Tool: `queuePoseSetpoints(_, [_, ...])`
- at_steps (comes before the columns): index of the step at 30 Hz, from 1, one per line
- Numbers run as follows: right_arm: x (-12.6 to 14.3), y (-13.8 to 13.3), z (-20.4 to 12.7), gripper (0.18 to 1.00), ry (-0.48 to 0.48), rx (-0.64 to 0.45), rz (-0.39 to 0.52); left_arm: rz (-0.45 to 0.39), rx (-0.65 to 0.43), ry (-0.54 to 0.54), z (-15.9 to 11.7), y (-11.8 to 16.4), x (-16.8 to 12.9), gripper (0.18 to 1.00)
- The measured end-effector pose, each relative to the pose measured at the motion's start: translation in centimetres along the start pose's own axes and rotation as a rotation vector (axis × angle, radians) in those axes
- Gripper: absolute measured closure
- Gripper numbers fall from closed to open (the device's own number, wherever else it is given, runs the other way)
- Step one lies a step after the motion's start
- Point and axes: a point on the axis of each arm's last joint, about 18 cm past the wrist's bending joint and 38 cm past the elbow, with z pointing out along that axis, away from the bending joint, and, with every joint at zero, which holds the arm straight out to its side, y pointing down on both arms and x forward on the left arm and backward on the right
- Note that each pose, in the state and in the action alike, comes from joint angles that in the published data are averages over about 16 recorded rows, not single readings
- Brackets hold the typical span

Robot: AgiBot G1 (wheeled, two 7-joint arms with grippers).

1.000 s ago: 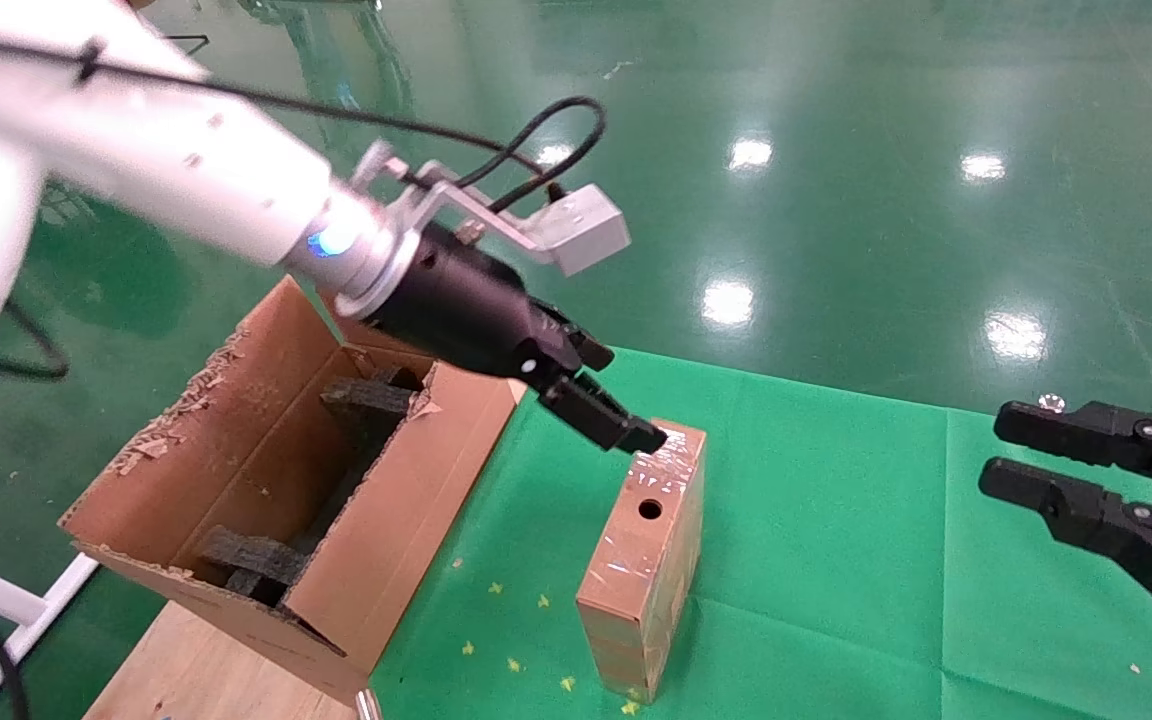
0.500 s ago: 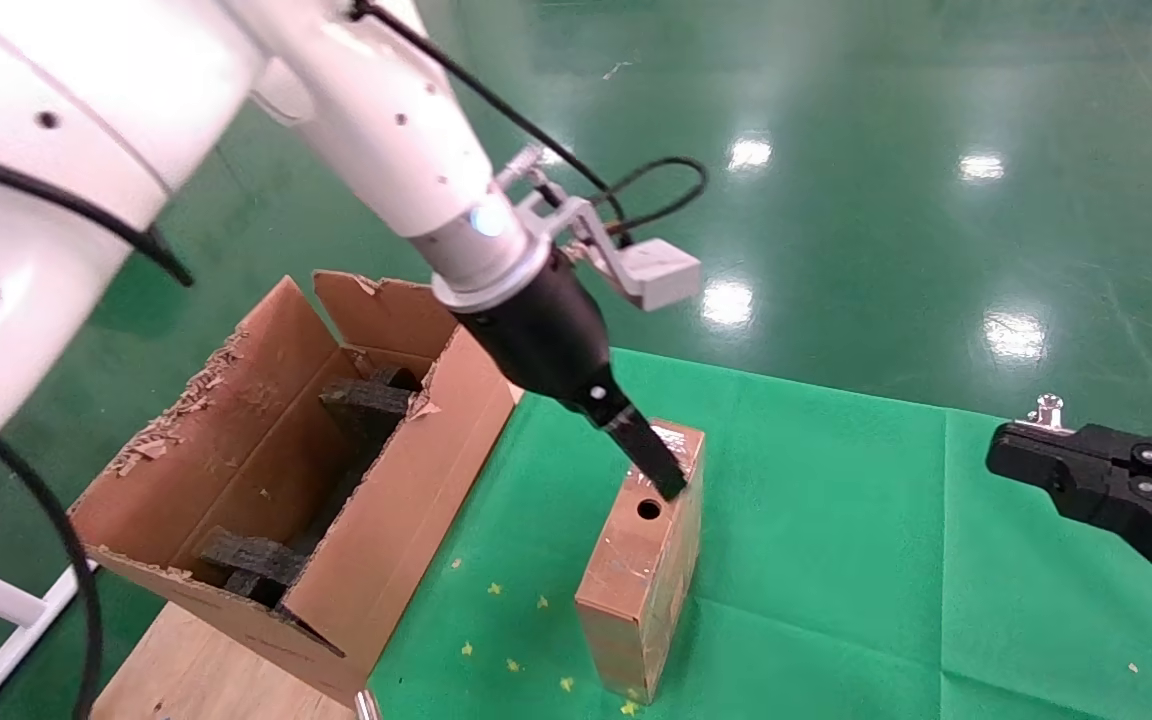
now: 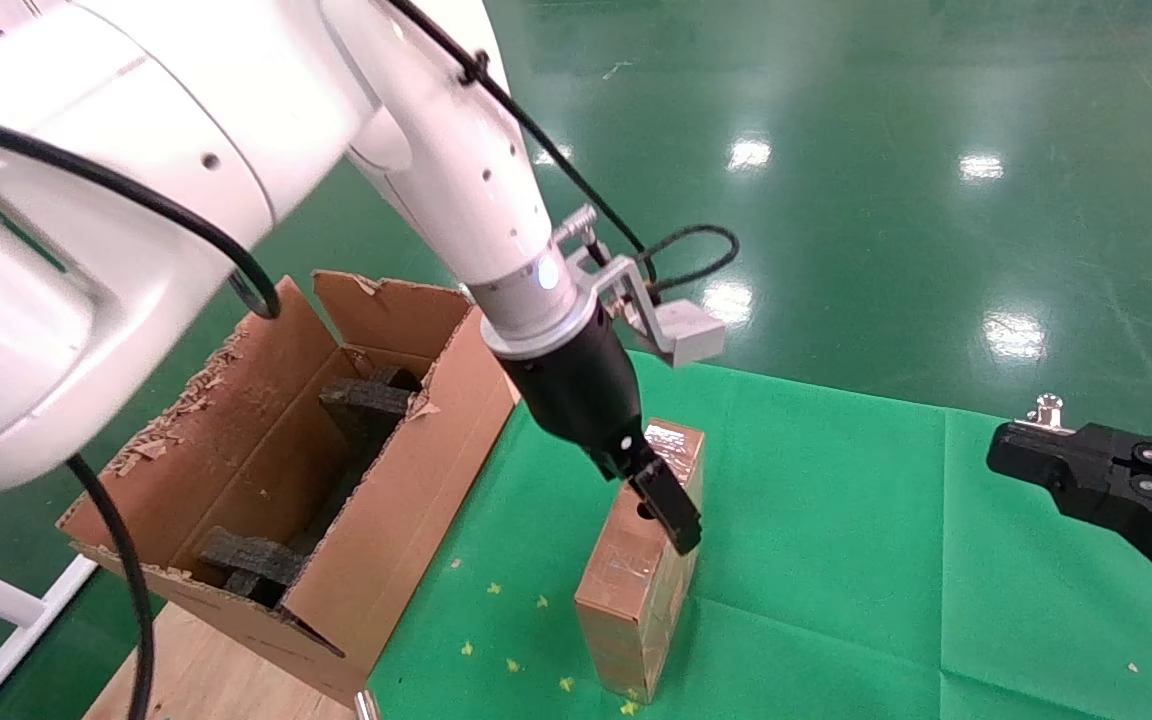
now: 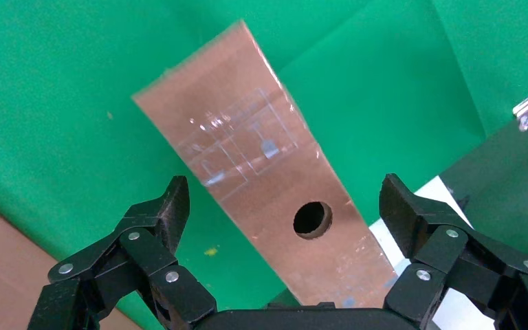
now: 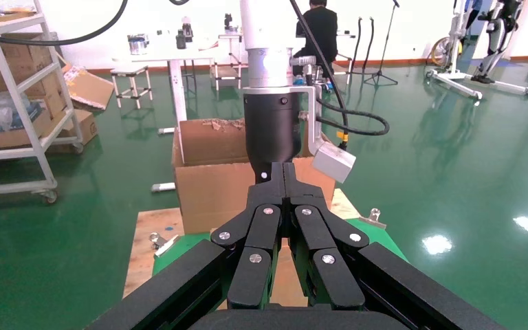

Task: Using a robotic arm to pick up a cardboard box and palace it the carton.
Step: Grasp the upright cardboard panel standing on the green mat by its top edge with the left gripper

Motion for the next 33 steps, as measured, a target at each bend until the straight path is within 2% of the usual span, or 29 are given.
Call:
queuePoseSetpoints(22, [0.01,0.01,-0.01,0.978,0.001,0.0,0.0,0.043,0.002,-0.02,0.7,-0.28,0.01,0.191])
queuePoseSetpoints(33, [0.01,0.01,-0.01,0.889,0.001,0.0,0.0,0.036,0.001,-0.017,0.64,-0.2,-0.02,0.249])
